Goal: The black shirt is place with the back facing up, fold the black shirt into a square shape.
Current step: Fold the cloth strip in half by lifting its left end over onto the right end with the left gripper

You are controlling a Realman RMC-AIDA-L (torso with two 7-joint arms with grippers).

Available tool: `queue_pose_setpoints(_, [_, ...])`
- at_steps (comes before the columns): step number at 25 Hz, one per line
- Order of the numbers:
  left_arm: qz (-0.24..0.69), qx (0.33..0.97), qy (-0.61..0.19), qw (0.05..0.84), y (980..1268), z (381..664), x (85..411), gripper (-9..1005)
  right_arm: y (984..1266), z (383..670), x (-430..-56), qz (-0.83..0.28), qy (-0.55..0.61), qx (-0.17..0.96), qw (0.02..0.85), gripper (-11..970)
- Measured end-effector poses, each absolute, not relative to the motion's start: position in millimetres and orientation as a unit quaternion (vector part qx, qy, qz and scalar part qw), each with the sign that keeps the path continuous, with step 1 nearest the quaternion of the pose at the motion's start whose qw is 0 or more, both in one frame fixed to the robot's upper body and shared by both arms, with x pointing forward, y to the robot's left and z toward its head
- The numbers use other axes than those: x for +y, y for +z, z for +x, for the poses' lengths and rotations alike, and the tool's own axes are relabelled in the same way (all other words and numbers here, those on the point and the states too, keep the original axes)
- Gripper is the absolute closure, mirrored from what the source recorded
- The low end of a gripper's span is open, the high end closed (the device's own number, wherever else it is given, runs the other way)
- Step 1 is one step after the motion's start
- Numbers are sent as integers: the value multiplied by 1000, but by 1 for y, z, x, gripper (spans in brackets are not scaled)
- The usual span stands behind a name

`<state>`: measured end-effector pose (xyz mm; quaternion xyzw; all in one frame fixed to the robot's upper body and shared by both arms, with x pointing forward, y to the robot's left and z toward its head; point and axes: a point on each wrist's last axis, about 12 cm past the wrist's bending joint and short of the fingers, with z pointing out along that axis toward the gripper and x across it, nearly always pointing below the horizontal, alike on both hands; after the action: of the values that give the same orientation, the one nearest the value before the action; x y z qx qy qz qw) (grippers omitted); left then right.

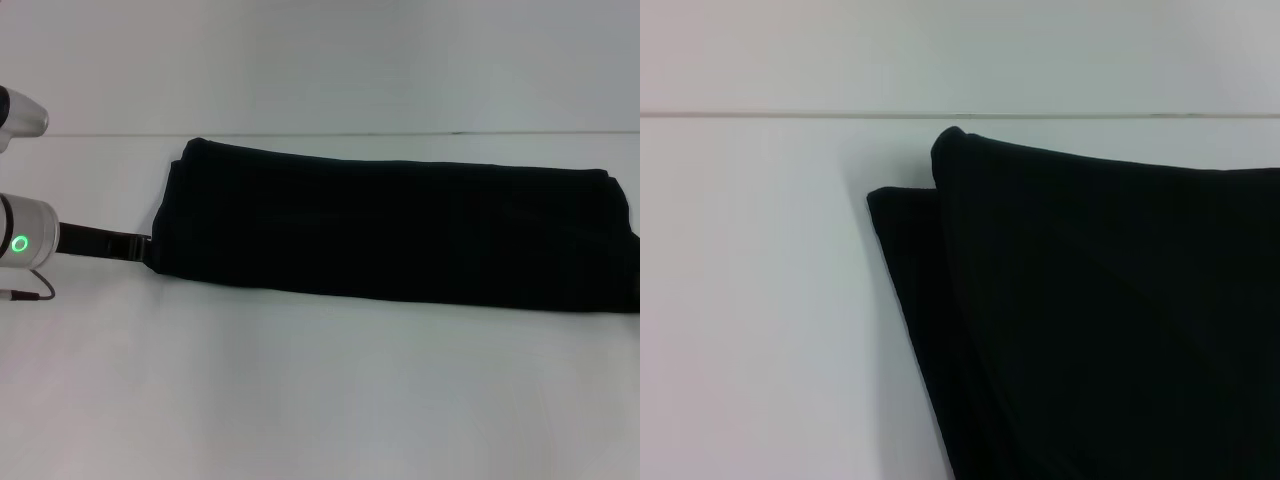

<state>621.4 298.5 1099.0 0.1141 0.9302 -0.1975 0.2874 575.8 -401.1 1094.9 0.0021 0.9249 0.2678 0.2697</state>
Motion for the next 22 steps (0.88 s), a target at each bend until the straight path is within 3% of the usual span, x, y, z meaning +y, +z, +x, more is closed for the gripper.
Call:
queue_pose_setpoints(8, [114,930,-197,288,1099,622,299,995,1092,577,-393,1,275,923,269,390])
queue_pose_setpoints(16, [114,930,-196,289,1099,622,299,994,1093,576,-396,2,272,923,273,613])
queue_pose_setpoints(22, [111,930,-197,290,1099,622,300,994,1094,578,-395,-4,270,922,276,833])
